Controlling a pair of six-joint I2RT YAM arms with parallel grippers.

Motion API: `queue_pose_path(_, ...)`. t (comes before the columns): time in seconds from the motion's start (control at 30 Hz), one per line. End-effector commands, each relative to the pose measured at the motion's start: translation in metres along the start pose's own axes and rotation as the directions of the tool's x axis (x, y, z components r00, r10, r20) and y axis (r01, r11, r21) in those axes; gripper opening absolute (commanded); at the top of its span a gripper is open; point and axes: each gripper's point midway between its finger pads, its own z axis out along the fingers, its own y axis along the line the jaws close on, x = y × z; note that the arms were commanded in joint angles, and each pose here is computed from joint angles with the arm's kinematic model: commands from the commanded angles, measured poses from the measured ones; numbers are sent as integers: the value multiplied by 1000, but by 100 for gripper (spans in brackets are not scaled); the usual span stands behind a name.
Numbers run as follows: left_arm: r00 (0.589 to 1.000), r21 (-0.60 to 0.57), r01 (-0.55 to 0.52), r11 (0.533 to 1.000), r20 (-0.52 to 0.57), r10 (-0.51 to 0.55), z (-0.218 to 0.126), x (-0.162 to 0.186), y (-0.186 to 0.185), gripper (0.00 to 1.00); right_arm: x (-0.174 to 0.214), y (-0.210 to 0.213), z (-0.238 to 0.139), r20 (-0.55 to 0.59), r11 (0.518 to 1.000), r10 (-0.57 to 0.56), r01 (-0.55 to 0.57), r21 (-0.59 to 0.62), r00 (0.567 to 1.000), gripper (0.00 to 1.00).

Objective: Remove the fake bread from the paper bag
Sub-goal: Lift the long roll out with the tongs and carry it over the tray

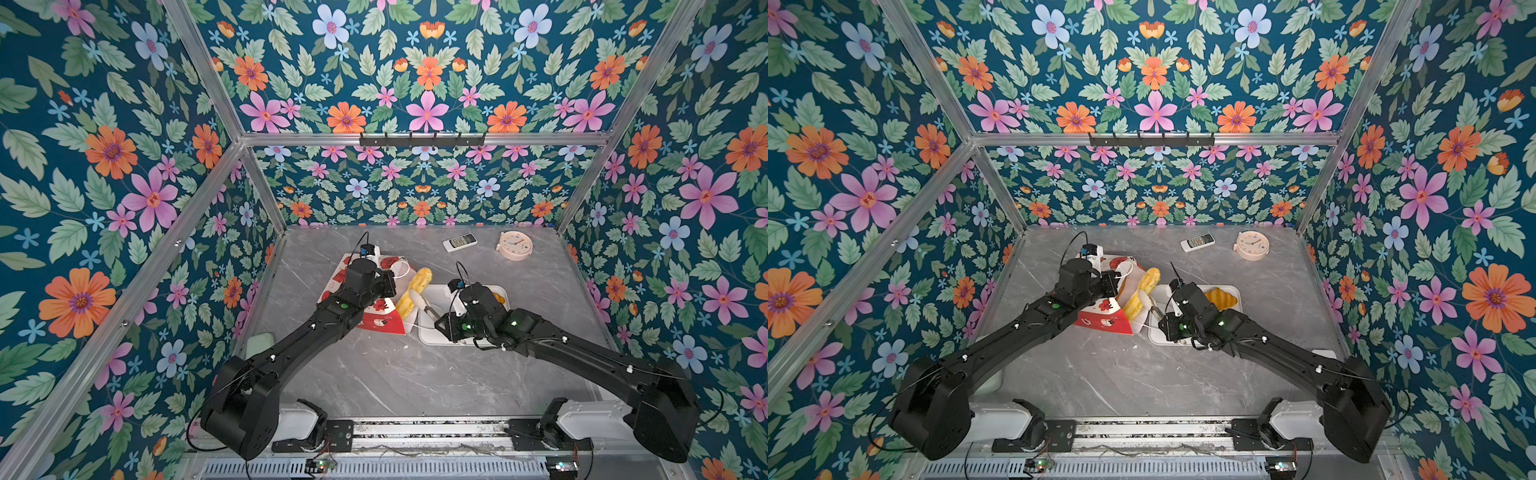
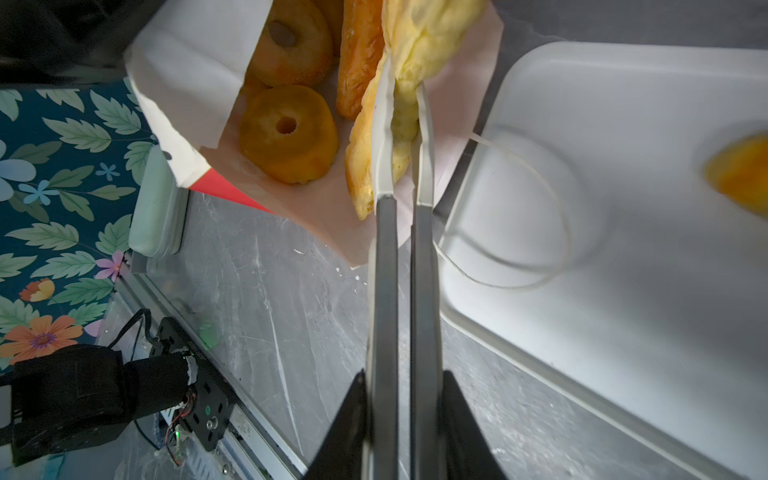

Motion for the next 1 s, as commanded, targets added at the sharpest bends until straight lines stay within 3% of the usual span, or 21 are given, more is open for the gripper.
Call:
queue_pose_path(0.0,999,-5,33,999,43,-33,1,-9,3,0,-8,-7,-20,64,999,-17,14,48,998,23)
queue_pose_path(0.27,999,-3,39,999,36,-39,4,-7,7,0,-13,-36,-87,115,967,-99,69,244,988,24)
queue_pose_path(0.5,999,-16,18,1000,47,-17,-1,-8,11,0,16,-86,-151,23,858,-79,56,511,997,24)
queue_pose_path(0.67,999,-5,8,1000,46,-7,-2,-8,12,0,34,-109,-178,-33,749,20,7,662,999,24)
queue_pose_path(0.77,999,8,8,1000,40,-8,-1,-6,12,0,33,-110,-186,-68,668,-23,66,741,997,25)
queue_pose_path(0.97,999,29,12,1000,39,-13,-3,-2,12,0,25,-103,-193,-223,426,-105,247,870,969,23)
